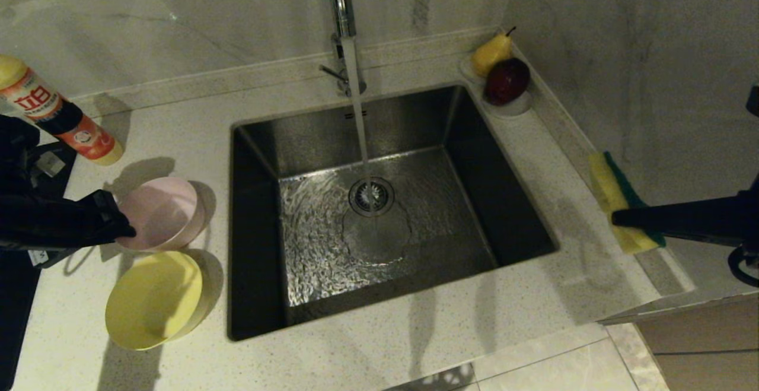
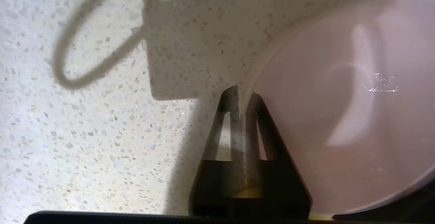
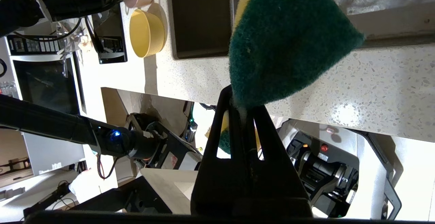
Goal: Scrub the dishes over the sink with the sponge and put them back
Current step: Wash the bowl
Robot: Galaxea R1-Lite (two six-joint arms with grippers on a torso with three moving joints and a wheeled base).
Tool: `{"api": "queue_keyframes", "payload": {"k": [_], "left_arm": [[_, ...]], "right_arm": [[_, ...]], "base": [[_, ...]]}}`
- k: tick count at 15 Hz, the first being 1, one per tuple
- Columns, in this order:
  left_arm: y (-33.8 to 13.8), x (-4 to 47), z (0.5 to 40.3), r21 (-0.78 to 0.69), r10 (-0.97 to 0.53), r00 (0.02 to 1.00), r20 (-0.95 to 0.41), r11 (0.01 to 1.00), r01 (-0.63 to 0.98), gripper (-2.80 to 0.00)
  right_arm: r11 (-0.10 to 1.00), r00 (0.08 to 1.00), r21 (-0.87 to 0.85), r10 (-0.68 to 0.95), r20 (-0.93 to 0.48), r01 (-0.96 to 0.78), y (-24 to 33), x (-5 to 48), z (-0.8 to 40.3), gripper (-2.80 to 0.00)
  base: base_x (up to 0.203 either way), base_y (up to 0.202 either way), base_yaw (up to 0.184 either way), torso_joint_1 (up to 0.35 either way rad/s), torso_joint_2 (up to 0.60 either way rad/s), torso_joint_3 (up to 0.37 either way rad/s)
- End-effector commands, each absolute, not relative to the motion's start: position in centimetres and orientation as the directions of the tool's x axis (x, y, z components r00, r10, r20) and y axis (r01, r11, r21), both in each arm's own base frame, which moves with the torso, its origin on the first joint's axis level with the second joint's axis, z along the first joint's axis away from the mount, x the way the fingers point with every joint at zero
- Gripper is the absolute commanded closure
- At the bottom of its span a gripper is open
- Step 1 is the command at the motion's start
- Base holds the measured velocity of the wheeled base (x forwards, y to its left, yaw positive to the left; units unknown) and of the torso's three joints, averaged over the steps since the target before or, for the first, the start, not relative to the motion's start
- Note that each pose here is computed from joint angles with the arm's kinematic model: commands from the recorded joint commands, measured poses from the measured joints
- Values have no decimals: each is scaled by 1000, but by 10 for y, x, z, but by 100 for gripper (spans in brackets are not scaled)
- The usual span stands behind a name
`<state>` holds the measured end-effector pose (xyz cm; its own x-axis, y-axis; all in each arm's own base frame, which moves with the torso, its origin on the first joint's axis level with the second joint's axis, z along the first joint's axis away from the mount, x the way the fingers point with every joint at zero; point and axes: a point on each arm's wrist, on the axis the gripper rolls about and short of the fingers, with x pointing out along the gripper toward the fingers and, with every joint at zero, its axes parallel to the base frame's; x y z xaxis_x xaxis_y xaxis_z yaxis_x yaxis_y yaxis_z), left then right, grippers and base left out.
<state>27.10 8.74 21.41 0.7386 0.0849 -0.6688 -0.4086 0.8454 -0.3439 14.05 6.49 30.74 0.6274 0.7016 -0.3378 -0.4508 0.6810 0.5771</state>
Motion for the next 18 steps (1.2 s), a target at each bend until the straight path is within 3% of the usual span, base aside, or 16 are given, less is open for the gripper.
{"api": "queue_keyframes", "payload": {"k": [1,5,9,13,18], "left_arm": [[88,272,214,-347,87,740,-667,843,-411,0],[89,274,220,-379,90,757,-647,823,-423,0],[91,278,270,-514,125,851,-511,748,-419,0],[88,277,302,-553,128,900,-417,750,-363,0],[37,300,322,-586,-29,914,-405,776,-235,0]], "right_arm": [[675,626,579,707,-330,-457,64,138,309,0],[671,630,576,710,-316,-467,63,134,312,0],[670,628,577,710,-317,-467,64,134,312,0],[667,621,576,716,-320,-472,64,133,311,0],[635,583,581,751,-310,-509,68,126,312,0]], "base": [[0,0,0,0,0,0],[0,0,0,0,0,0],[0,0,0,0,0,0],[0,0,0,0,0,0],[0,0,0,0,0,0]]}}
